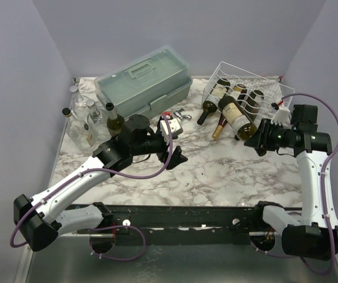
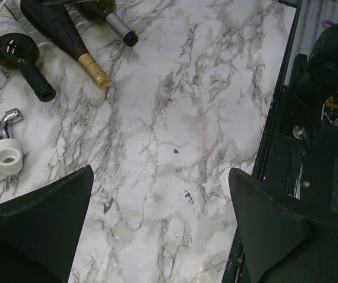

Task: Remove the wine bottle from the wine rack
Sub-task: Place the wine bottle at the center of the board.

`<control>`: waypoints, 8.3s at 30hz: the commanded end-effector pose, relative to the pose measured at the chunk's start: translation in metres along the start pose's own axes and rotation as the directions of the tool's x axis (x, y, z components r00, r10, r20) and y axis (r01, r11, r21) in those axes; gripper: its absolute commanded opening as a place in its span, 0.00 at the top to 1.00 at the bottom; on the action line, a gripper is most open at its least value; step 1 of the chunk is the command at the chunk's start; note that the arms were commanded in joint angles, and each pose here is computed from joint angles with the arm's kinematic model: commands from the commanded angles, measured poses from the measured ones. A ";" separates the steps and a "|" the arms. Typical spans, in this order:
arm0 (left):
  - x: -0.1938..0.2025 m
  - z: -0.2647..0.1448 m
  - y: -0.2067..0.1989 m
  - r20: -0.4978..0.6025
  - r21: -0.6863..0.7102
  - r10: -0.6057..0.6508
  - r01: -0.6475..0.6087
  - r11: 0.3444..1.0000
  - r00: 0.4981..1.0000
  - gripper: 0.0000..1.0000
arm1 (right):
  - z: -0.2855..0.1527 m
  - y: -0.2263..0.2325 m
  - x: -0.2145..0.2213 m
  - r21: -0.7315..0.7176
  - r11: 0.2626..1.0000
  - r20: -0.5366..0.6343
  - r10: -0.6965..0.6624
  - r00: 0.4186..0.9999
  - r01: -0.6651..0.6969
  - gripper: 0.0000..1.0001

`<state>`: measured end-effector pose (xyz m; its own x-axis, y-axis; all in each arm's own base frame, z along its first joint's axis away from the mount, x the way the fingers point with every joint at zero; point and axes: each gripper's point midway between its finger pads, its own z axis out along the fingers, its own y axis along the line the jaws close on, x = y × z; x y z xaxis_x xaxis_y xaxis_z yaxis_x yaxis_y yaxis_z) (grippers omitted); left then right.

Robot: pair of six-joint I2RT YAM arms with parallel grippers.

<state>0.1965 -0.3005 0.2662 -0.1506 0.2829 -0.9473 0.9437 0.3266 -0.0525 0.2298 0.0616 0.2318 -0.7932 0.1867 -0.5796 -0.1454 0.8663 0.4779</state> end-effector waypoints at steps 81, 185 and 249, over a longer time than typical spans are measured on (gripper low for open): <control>0.020 0.003 -0.023 0.081 0.153 0.181 -0.192 0.969 0.980 0.01 | -0.010 0.052 -0.041 -0.362 -0.793 -0.219 -0.438 -0.872 0.490 1.00; 0.039 0.198 -0.054 0.437 0.074 -0.005 -0.031 0.997 0.899 0.99 | 0.024 0.073 0.010 -0.290 -0.957 0.124 -0.033 -0.992 -0.004 0.07; 0.079 0.143 -0.034 0.412 -0.057 -0.049 0.079 0.995 0.910 0.15 | -0.009 0.144 -0.100 0.157 0.895 0.441 -0.442 0.781 0.417 0.01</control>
<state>0.1947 -0.4263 0.1560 -0.0258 -0.1472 -0.9888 0.9250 0.3717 -0.0794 0.2712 0.1604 0.3631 -0.2476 -0.1335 -0.9596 -0.4327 0.9014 -0.0138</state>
